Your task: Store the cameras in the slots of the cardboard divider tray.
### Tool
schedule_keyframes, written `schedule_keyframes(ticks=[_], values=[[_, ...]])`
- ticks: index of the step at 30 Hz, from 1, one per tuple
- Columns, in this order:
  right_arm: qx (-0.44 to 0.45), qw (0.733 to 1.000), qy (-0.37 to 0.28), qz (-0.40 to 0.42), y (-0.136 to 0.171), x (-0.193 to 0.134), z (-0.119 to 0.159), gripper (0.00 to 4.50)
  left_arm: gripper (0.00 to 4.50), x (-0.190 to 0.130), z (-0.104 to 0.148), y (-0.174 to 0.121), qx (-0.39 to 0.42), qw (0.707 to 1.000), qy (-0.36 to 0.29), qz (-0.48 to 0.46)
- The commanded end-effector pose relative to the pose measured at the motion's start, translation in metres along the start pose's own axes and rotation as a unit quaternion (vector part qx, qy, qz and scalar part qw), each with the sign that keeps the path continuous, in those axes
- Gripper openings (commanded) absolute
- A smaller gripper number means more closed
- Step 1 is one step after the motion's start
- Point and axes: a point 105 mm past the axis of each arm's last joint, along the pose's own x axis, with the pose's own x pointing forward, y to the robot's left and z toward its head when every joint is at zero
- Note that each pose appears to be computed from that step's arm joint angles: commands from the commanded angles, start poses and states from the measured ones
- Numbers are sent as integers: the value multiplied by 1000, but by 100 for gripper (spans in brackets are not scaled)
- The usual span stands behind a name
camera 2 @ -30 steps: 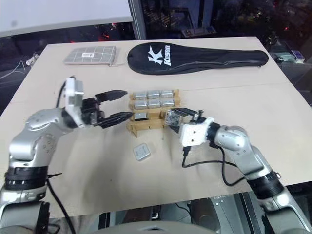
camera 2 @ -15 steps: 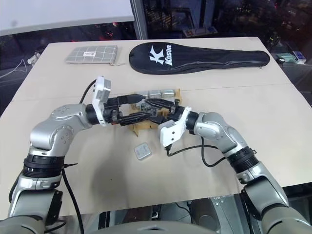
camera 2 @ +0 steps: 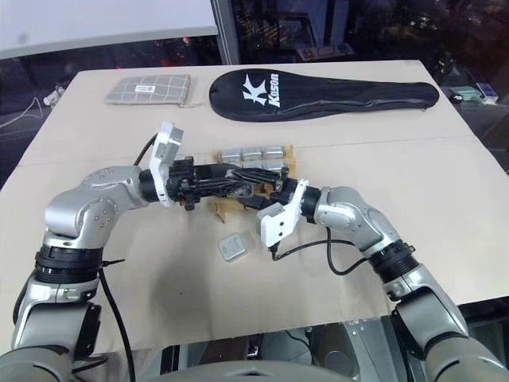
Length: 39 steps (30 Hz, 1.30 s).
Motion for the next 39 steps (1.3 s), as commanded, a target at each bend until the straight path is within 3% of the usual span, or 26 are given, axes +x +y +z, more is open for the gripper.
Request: schedule_keyframes(ticks=[1, 10, 11, 15, 20, 23, 26, 29, 33, 39], values=[[-13, 999, -16, -30, -14, 2, 7, 192, 76, 1, 3, -6, 2, 1000, 10, -19], [-17, 999, -18, -43, -18, 4, 8, 192, 76, -4, -3, -4, -24, 999, 30, -22], [-8, 999, -11, -45, -18, 4, 6, 273, 76, -4, -2, -4, -25, 999, 31, -23], [-1, 998, -5, -59, -22, -1, 5, 429, 76, -1, 1, 0, -6, 999, 27, -20], [41, 996, 17, -76, -30, -26, 7, 441, 76, 4, 5, 2, 31, 999, 19, -29], [128, 988, 42, -73, -29, -54, 8, 441, 76, 10, 5, 6, 54, 998, 9, -29], [285, 948, 86, -110, -34, -89, 1, 441, 76, 15, 6, 14, 93, 995, -7, -17], [440, 883, 104, -126, -33, -125, -1, 441, 76, 20, 7, 25, 144, 989, -17, 6], [533, 830, 110, -121, -32, -176, 4, 441, 76, 23, 2, 34, 170, 985, -18, 15], [605, 786, 100, -80, -9, -230, 22, 441, 76, 24, 4, 44, 190, 981, -34, 31]])
